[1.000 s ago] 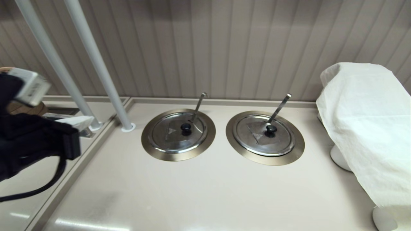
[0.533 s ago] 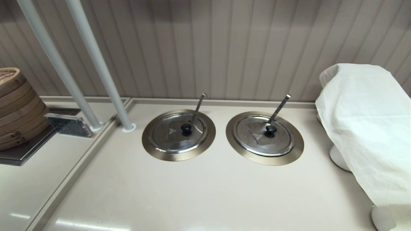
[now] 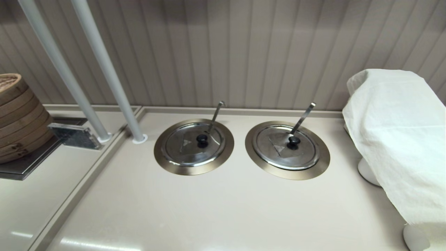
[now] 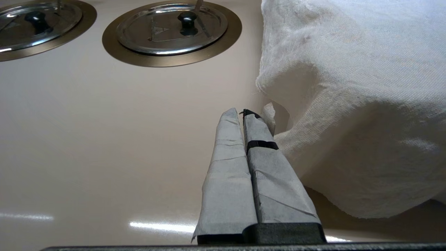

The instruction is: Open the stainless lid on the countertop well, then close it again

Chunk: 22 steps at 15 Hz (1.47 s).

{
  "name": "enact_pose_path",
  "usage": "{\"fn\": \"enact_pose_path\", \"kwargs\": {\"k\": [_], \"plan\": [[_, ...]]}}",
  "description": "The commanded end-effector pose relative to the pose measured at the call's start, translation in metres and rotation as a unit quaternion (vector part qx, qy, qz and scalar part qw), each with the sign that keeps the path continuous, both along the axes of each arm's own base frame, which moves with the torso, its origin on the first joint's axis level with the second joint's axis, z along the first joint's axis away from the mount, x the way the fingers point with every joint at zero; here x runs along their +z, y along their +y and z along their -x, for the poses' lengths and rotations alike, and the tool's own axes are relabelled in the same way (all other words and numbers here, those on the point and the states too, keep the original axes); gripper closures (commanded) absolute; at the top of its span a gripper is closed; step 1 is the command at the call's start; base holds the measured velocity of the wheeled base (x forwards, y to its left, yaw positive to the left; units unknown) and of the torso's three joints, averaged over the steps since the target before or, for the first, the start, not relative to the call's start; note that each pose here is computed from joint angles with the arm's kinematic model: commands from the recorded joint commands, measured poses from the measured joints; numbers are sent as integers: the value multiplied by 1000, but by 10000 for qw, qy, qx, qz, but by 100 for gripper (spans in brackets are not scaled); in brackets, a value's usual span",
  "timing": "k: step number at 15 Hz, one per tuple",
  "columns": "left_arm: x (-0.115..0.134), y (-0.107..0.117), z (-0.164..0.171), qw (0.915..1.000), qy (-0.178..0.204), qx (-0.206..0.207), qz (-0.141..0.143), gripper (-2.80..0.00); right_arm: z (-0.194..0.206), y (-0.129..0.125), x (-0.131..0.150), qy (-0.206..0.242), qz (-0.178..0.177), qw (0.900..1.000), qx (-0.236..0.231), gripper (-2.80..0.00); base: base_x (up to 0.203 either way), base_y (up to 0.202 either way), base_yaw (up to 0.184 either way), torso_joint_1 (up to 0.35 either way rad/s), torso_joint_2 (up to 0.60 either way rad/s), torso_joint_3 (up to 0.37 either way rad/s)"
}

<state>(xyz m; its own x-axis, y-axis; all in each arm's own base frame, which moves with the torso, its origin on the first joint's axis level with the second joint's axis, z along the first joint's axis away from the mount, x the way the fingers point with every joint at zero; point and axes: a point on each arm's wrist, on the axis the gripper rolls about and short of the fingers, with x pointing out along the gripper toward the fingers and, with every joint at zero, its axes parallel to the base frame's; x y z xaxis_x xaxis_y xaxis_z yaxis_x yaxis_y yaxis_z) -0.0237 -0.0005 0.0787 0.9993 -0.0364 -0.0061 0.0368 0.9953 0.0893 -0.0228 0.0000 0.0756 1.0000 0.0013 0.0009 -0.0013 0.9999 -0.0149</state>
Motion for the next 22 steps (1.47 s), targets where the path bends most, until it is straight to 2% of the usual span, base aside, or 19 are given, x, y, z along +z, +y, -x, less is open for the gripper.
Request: {"fn": "enact_pose_path", "kwargs": {"k": [1,4,5,22], "plan": [[-4,0,-1,10000,1,11,24,0,0,0,0,1,2,10000,1,0,0,0,0,0,0,0],[-3,1,-1,9995,1,153,289,0,0,0,0,4,2,10000,1,0,0,0,0,0,0,0],[-3,1,-1,9998,-4,152,156,0,0,0,0,-2,2,10000,1,0,0,0,0,0,0,0],[-3,1,-1,9996,-2,160,241,0,0,0,0,4,-13,10000,1,0,0,0,0,0,0,0]]}}
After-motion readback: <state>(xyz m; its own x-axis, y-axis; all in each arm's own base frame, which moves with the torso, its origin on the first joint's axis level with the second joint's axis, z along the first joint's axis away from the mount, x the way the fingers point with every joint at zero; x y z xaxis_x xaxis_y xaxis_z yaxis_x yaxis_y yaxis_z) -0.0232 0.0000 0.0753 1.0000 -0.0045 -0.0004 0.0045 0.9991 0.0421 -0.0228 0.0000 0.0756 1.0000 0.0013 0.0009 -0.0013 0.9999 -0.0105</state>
